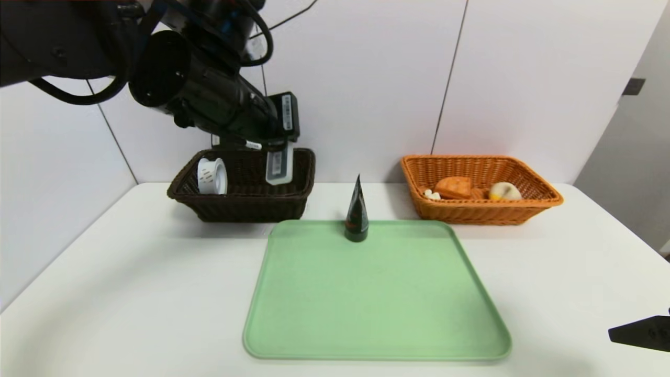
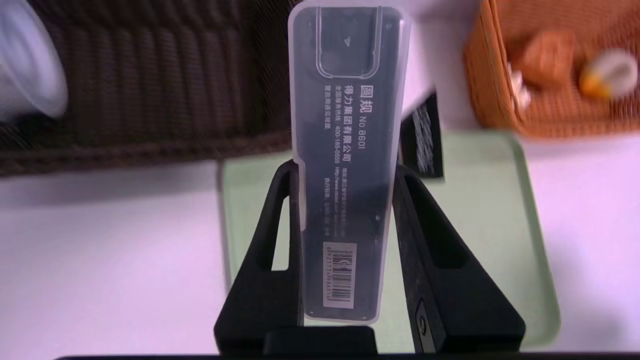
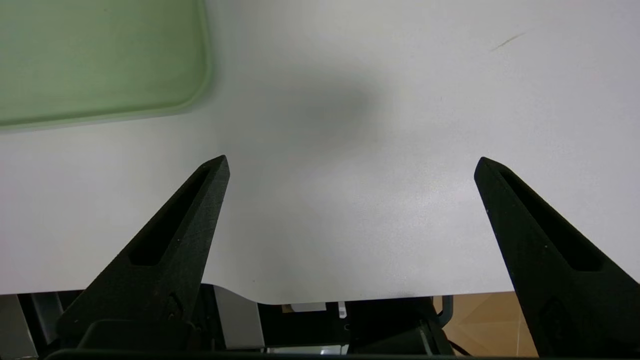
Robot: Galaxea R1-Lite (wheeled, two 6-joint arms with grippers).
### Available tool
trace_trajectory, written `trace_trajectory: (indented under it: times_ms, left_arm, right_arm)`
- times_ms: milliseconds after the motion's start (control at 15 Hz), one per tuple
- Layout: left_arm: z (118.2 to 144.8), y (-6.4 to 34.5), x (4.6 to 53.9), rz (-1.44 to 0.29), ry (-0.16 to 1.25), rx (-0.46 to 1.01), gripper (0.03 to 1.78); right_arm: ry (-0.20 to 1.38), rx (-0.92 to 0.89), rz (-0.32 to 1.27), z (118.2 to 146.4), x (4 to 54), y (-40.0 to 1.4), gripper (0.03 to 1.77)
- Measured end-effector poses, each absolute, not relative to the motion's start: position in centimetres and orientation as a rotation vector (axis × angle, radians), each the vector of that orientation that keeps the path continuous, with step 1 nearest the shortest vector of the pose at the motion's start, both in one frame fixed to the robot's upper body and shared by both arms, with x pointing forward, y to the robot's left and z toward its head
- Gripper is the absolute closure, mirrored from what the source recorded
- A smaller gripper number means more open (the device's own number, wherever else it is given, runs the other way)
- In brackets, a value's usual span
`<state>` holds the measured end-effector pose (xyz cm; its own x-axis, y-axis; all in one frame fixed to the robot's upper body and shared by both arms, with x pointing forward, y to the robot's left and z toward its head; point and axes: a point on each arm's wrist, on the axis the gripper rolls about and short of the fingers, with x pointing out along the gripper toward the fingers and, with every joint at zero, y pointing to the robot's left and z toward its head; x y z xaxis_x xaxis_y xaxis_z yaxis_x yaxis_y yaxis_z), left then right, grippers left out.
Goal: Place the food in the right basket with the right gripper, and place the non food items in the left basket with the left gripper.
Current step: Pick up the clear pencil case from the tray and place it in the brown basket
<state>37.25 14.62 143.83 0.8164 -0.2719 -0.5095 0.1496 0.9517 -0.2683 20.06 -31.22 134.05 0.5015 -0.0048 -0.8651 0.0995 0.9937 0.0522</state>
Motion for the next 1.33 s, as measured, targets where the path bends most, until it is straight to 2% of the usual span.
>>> trace_trajectory:
  times_ms: [400,867,1333]
  left_arm:
    - [141.6,18.4,44.3,-0.070,0.475,-0.278,1.26]
    - [135.6,20.4,50.6,0.019,0.520,-0.226,1.26]
    - [132.0,20.8,53.2,0.046,0.559,-0.209,1.26]
  right_arm:
    - [1.052,0.099,-0.068,134.0,20.2,-31.2,0.10]
    - [1.043,0.099,-0.069,134.1,20.3,-31.2,0.10]
    - [1.029,0.097,-0.067,134.4,20.2,-31.2,0.10]
